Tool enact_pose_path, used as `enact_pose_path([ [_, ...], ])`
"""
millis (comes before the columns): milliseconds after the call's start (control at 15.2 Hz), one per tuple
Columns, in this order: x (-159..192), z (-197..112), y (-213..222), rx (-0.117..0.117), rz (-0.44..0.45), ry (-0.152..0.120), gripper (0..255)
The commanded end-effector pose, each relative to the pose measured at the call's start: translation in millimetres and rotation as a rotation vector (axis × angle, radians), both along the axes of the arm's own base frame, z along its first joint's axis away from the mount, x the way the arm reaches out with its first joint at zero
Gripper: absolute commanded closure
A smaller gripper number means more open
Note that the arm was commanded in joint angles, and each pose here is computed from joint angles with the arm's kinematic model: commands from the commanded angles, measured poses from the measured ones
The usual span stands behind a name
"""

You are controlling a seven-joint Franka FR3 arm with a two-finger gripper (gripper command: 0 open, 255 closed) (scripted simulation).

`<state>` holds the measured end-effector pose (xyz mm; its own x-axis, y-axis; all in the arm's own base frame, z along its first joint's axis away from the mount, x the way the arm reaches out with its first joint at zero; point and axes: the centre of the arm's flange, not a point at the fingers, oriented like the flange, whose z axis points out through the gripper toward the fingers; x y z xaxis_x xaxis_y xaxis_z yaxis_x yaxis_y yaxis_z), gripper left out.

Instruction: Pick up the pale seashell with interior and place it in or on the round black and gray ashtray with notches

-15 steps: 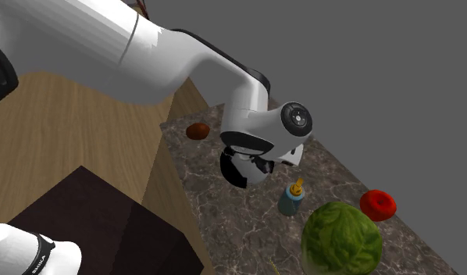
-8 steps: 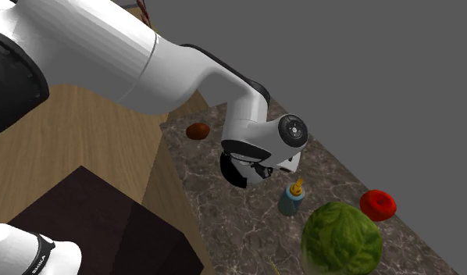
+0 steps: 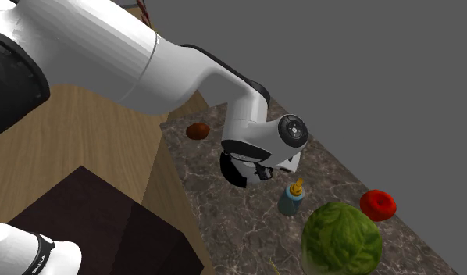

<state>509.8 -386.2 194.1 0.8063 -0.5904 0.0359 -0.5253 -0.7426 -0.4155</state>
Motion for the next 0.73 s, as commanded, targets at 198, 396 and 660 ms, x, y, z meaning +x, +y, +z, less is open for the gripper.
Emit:
enact_pose_path([
  [198,0,0,0,0.0,0.0,0.0,0],
  [396,-11,36,-12,0.0,0.0,0.0,0],
  [660,-14,45,-16,0.0,0.0,0.0,0],
])
